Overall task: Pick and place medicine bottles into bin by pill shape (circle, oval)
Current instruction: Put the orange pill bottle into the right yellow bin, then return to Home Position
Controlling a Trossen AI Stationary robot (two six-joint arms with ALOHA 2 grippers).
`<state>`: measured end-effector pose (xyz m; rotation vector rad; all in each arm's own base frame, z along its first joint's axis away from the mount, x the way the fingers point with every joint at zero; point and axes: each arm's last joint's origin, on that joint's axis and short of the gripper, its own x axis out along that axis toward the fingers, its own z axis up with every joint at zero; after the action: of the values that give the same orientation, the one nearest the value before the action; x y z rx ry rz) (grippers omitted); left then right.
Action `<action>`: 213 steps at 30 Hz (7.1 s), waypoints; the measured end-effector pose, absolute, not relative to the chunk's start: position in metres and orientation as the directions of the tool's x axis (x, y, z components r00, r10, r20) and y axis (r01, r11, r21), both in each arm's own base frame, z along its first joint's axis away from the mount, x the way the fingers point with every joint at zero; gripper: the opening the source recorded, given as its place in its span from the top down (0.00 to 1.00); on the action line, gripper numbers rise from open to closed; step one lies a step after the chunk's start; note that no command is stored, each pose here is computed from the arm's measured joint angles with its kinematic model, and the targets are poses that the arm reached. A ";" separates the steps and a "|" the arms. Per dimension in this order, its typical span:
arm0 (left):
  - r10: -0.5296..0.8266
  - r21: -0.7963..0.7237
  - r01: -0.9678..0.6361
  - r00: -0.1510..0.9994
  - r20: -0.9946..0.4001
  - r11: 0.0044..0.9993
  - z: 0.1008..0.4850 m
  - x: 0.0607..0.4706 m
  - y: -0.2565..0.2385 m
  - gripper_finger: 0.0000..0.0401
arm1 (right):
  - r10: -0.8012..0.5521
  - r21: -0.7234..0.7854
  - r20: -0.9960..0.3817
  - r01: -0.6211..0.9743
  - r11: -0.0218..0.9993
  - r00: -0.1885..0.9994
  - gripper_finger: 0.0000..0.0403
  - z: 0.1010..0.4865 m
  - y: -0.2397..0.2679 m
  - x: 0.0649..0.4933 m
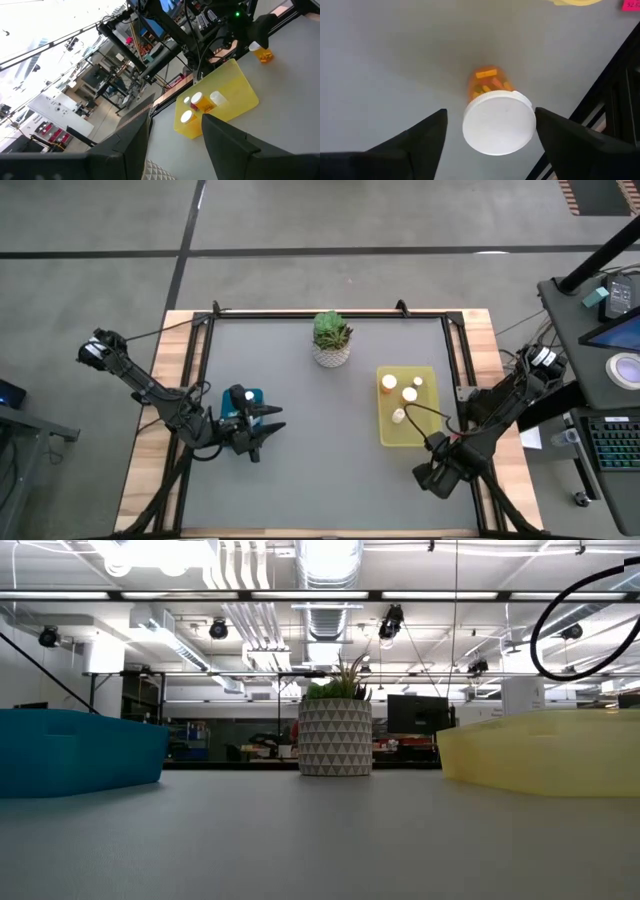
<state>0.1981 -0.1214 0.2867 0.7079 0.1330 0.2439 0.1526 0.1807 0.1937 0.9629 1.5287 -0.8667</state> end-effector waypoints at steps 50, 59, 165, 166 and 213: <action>0.265 0.647 -0.186 0.964 -0.026 0.739 0.288 0.198 -0.121 0.58 | -0.051 0.041 -0.994 0.779 0.625 0.093 0.47 0.298 0.108 0.263; 0.265 0.648 -0.186 0.964 -0.026 0.739 0.287 0.198 -0.121 0.58 | -0.140 -0.064 -0.990 0.782 0.620 0.031 0.47 0.307 0.081 0.239; 0.082 0.396 -0.102 0.994 0.066 0.913 0.244 0.112 -0.062 0.58 | -0.085 -0.178 -0.150 0.058 0.982 0.985 0.53 0.272 0.041 0.208; 0.083 0.380 -0.103 0.994 0.069 0.919 0.240 0.110 -0.061 0.58 | -0.080 -0.185 -0.131 0.055 0.981 0.988 0.54 0.269 0.039 0.203; 0.402 0.120 -0.413 0.909 0.110 0.903 0.185 0.083 -0.033 0.77 | -0.097 -0.226 0.274 0.162 0.961 0.957 0.82 0.194 0.005 0.094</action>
<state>0.0834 -0.0327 0.1850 0.1421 -0.0829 0.4219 0.0936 0.0049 0.1937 -0.2495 -0.2639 -0.1329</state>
